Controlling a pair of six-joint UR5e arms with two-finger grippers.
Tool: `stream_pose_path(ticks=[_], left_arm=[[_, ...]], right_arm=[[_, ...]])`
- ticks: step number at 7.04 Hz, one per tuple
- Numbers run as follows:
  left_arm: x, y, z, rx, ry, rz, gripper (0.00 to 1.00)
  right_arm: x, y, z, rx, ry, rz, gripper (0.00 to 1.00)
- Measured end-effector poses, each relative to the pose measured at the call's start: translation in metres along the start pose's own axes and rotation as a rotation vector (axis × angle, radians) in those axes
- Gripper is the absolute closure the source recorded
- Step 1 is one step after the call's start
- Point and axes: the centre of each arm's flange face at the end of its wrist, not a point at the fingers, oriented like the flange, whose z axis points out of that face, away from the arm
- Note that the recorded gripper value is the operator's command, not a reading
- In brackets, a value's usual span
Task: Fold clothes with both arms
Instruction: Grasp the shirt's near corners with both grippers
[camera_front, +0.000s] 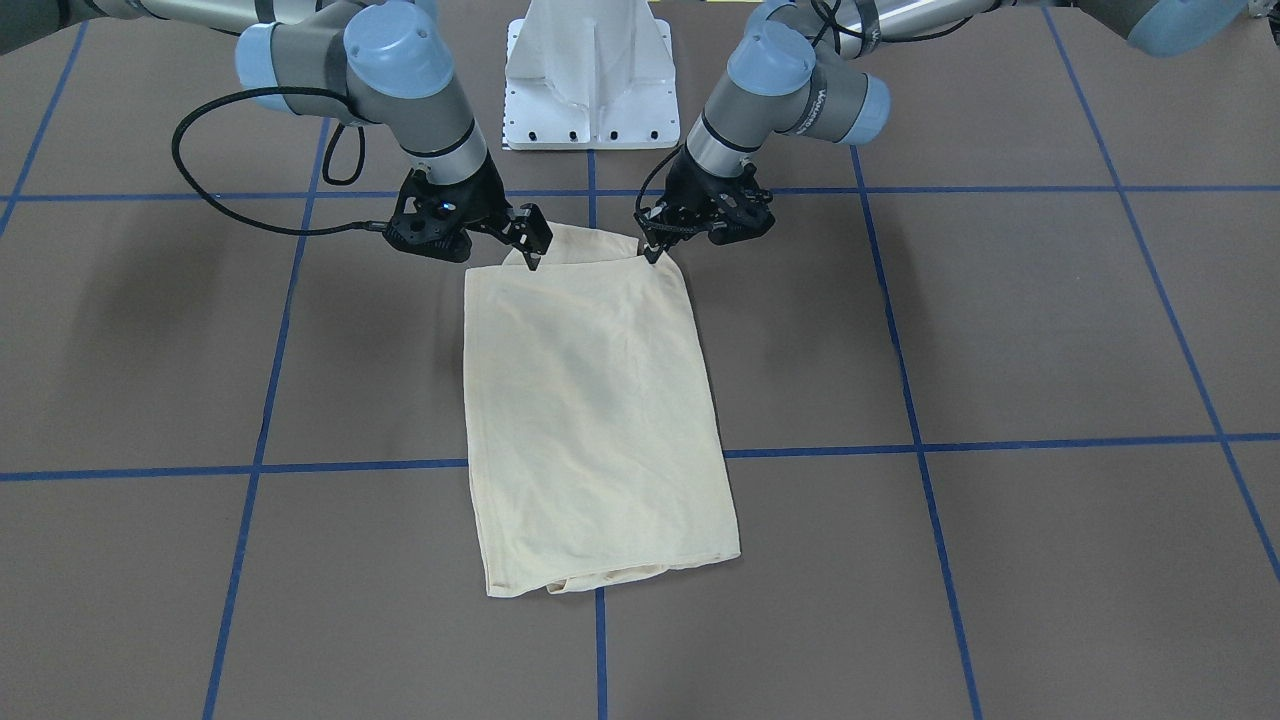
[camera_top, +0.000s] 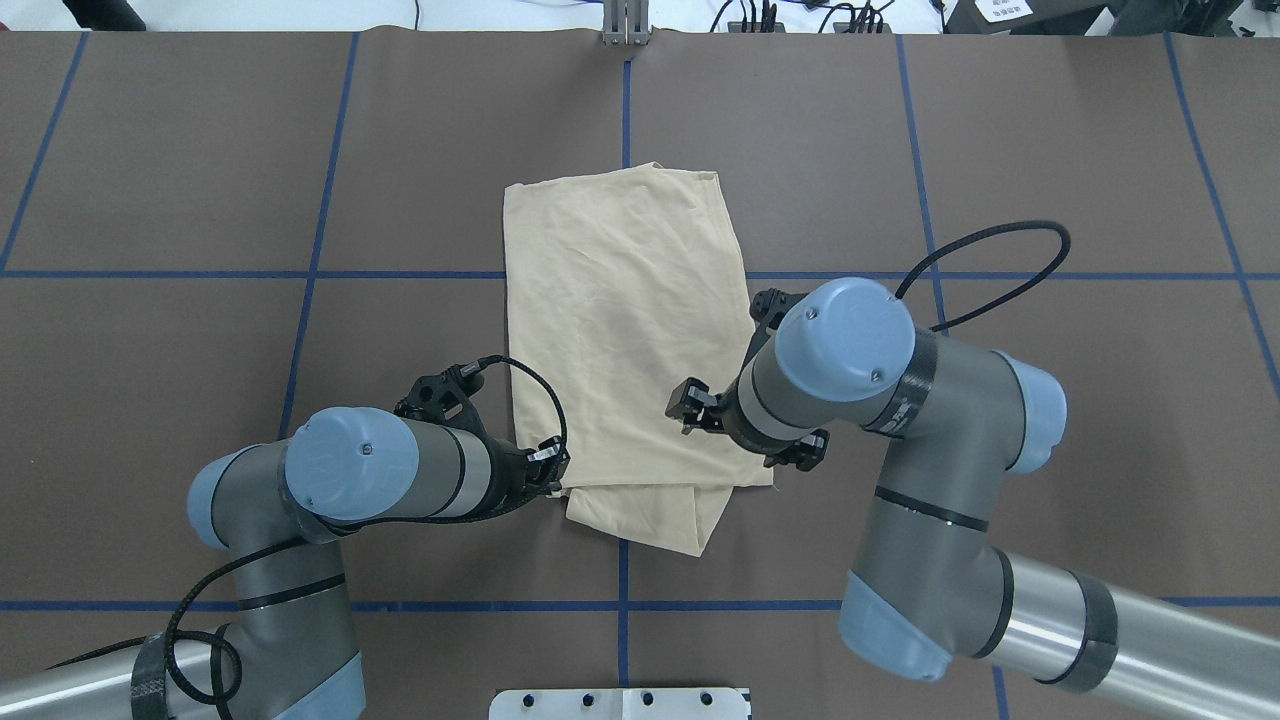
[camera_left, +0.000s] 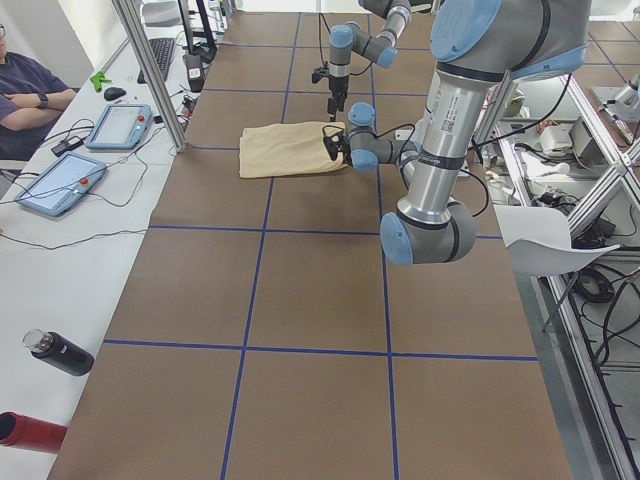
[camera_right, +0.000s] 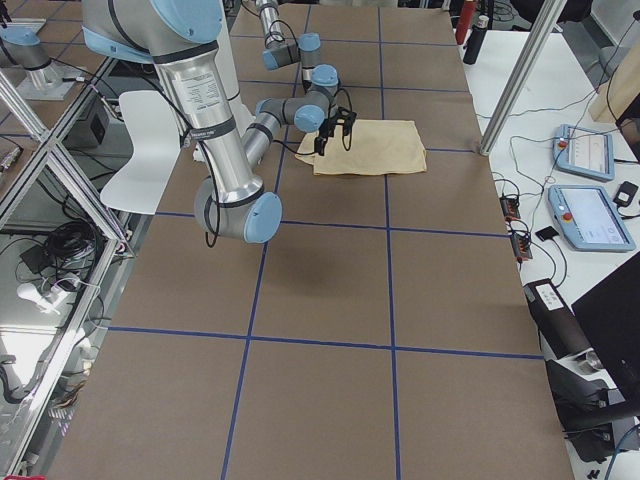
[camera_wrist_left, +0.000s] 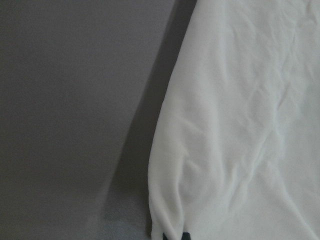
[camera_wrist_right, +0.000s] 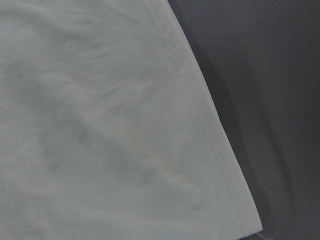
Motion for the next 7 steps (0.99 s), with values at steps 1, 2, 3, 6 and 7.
stream_pose_path(ticks=[1,2,3,6,7], left_arm=[[0.0,0.0,0.0,0.0,0.001,0.0,1.0],[0.001,0.0,-0.001,0.0,0.001,0.0,1.0],[0.001,0.0,-0.001,0.0,0.002,-0.001,1.0],[0.002,0.001,-0.002,0.0,0.005,-0.005,1.0],[0.002,0.001,-0.002,0.0,0.005,-0.006,1.0]], right_arm=[[0.001,0.016,0.012,0.005,0.034,0.052,0.0],[0.002,0.025,0.019,0.007,0.053,0.107,0.0],[0.003,0.029,0.025,0.008,0.069,0.143,0.0],[0.007,0.027,0.054,0.016,0.122,0.168,0.0],[0.007,0.028,0.06,0.016,0.131,0.166,0.0]])
